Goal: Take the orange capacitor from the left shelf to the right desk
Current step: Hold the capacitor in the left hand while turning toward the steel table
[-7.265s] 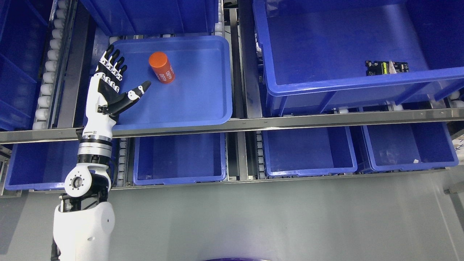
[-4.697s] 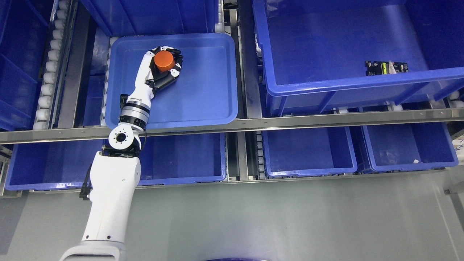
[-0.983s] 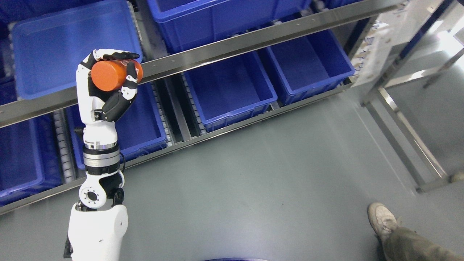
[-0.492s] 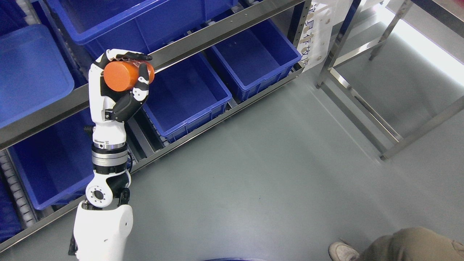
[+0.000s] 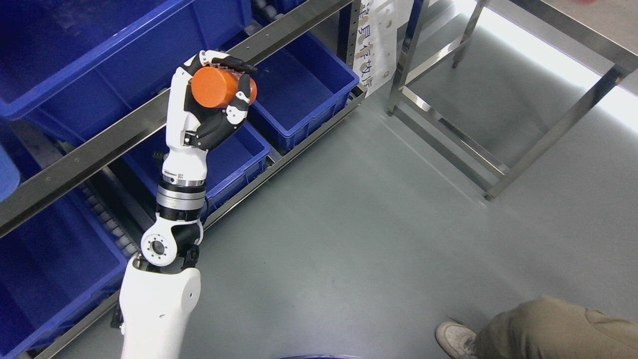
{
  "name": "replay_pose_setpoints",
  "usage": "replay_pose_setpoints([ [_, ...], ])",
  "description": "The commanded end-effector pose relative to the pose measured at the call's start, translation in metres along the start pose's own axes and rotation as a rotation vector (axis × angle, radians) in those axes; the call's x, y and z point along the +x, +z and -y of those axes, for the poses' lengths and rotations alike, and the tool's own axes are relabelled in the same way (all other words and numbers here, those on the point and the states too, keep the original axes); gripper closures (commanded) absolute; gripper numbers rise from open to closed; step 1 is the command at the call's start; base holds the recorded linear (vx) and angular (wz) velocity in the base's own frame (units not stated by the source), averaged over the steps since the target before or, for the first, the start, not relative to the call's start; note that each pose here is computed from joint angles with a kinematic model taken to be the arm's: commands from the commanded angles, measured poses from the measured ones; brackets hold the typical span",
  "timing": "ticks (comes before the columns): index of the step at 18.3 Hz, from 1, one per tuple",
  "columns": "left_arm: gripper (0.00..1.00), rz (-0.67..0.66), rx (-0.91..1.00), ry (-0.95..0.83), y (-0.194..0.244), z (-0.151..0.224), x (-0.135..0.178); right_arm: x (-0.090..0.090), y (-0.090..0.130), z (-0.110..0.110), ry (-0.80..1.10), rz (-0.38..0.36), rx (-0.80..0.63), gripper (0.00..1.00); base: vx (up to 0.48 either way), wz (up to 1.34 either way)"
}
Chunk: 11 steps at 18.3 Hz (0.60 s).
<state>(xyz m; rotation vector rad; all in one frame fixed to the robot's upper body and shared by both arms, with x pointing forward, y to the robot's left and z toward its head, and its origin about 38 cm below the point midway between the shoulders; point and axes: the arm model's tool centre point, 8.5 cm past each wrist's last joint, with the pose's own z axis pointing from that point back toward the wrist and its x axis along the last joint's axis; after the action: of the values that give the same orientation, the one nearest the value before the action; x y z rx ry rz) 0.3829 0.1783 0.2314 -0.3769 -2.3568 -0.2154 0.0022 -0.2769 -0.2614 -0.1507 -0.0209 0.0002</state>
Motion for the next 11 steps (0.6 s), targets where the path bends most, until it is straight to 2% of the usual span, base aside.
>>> replay_pose_setpoints([
  [1, 0.97, -0.034, -0.164, 0.078, -0.023, 0.053, -0.01, -0.007, -0.001, 0.011, -0.013, -0.003, -0.018, 0.0, 0.105, -0.33],
  [11, 0.96, -0.011, -0.21, 0.071, -0.049, 0.06, -0.007, -0.007, -0.001, 0.011, -0.013, -0.003, -0.018, 0.0, 0.157, -0.28],
])
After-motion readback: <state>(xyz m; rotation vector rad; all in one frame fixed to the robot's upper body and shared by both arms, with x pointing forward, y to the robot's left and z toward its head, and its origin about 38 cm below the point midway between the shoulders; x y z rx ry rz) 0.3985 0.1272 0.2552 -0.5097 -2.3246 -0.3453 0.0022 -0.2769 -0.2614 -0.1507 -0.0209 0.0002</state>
